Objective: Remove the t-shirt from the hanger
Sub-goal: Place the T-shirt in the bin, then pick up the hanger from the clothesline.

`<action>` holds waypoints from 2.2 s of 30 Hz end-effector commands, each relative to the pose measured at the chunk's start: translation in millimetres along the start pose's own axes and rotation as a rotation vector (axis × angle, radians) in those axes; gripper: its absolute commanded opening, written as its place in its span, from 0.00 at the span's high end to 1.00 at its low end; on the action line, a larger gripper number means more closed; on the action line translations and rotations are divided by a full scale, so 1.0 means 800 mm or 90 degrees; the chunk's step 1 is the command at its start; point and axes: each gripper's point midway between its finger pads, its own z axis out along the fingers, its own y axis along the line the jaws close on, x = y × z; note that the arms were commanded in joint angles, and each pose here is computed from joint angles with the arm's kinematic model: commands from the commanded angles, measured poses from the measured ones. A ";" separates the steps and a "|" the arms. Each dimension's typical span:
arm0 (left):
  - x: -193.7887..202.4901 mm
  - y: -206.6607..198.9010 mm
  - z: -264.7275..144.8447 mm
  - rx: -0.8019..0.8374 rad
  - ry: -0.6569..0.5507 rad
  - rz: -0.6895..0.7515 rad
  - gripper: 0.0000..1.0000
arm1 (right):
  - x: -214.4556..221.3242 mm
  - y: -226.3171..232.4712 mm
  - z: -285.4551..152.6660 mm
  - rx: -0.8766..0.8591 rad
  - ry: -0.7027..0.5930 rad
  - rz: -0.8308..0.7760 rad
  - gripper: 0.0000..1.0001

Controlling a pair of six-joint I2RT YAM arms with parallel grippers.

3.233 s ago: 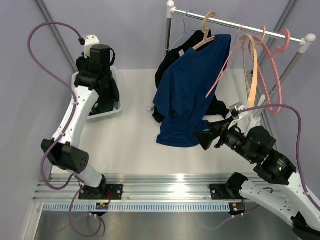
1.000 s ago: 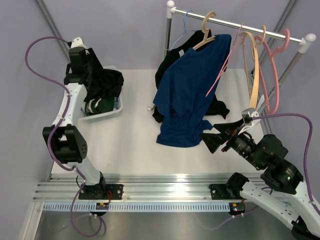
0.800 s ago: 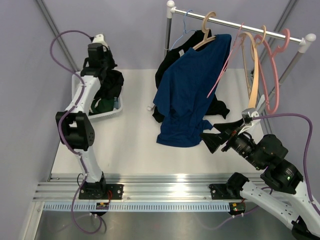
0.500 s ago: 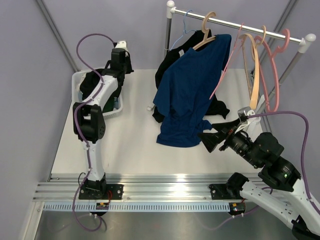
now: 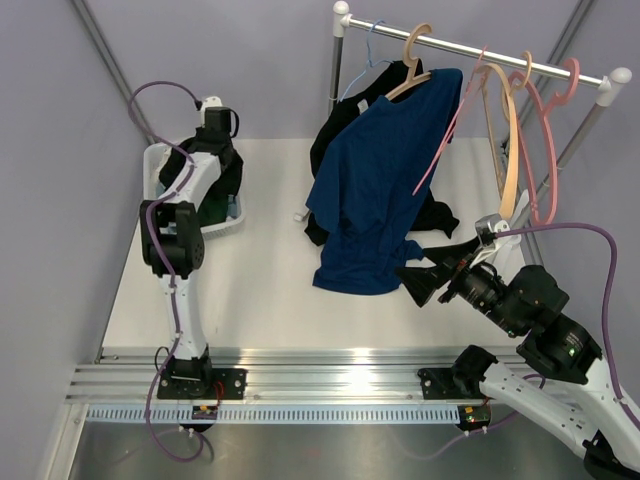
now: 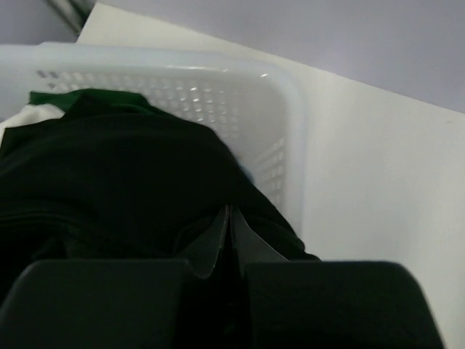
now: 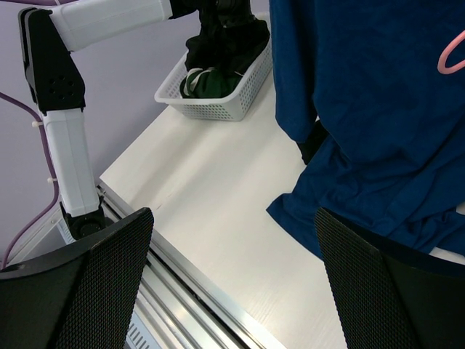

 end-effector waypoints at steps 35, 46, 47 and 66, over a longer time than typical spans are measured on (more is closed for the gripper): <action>-0.048 0.081 -0.105 0.110 -0.021 -0.086 0.14 | -0.010 0.007 -0.002 -0.019 -0.021 -0.013 0.01; -0.130 0.104 -0.253 0.157 -0.135 -0.075 0.01 | 0.001 0.007 0.019 -0.017 0.008 -0.011 0.01; -0.128 0.110 -0.254 0.142 -0.132 -0.072 0.02 | 0.001 0.007 0.020 -0.018 0.008 -0.012 0.01; 0.005 0.234 -0.066 -0.175 0.022 -0.165 1.00 | -0.015 0.017 -0.011 -0.046 -0.034 -0.006 0.01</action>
